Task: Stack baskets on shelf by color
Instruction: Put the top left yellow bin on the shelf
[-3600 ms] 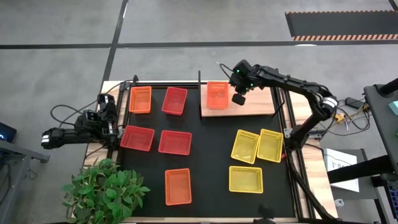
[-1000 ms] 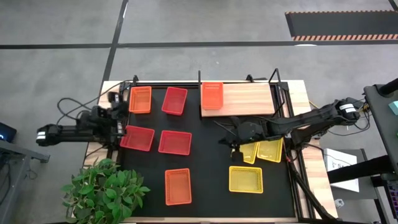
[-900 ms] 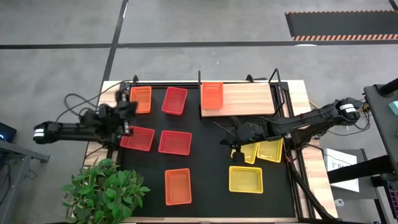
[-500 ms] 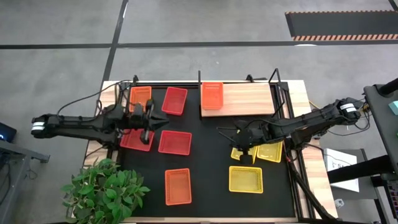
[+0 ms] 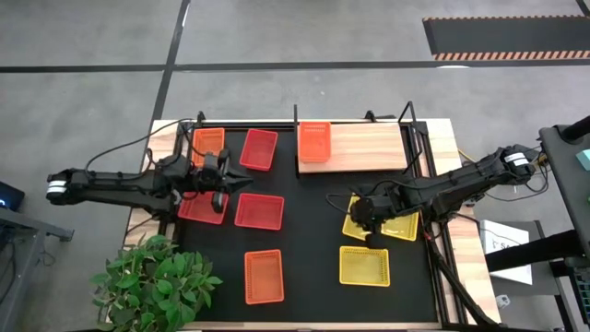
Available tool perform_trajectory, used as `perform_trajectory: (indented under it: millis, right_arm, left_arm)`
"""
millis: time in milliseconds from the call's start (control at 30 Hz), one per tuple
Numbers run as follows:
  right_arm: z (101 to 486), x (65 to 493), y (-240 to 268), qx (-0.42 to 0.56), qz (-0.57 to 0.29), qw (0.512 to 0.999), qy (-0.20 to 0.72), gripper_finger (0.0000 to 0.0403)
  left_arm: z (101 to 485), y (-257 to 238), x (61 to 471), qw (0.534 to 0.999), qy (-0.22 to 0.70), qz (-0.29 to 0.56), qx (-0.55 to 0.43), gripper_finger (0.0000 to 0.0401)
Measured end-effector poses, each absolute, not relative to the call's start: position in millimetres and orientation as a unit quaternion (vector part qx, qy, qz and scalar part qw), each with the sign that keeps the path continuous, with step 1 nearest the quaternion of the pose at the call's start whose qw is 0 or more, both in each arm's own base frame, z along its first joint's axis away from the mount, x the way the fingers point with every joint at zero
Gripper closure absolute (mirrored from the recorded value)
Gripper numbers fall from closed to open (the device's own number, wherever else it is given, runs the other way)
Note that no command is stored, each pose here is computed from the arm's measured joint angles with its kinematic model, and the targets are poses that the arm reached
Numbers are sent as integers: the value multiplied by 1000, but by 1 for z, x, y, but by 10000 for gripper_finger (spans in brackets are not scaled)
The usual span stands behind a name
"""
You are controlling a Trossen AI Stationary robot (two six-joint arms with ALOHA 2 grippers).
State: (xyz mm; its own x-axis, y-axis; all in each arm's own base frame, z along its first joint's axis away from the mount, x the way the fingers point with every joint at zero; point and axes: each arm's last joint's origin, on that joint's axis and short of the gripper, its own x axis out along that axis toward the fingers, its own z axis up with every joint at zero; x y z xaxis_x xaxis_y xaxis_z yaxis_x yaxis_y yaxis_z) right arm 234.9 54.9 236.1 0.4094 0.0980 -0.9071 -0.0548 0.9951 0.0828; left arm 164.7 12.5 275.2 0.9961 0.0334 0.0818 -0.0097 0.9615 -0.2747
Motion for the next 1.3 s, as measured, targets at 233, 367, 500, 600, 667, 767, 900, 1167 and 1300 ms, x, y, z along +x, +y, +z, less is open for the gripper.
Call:
perform_trajectory:
  millis: [233, 367, 500, 600, 667, 767, 900, 1167, 1300]
  right_arm:
    - [235, 235, 62, 73, 23, 836, 544, 267]
    - [228, 241, 73, 112, 5, 832, 543, 244]
    - [220, 249, 80, 132, -22, 813, 567, 244]
    - [216, 259, 83, 132, -37, 801, 583, 251]
    - [214, 265, 84, 122, -56, 792, 596, 256]
    - [211, 272, 85, 110, -81, 770, 623, 262]
    - [205, 282, 89, 115, -96, 751, 643, 264]
    - [192, 291, 92, 119, -112, 740, 653, 268]
    - [179, 293, 91, 101, -127, 733, 661, 275]
  left_arm:
    - [274, 13, 167, 990, -39, 15, -136, 401]
    - [271, 13, 169, 990, -31, 16, -135, 401]
    - [271, 13, 171, 993, -33, 17, -113, 401]
    - [271, 13, 173, 993, -33, 17, -108, 401]
    - [270, 14, 174, 994, -33, 17, -105, 401]
    - [269, 14, 176, 995, -30, 17, -96, 401]
    - [267, 14, 178, 995, -24, 17, -96, 401]
    - [269, 14, 176, 995, -29, 16, -95, 401]
    - [268, 14, 176, 995, -28, 16, -95, 401]
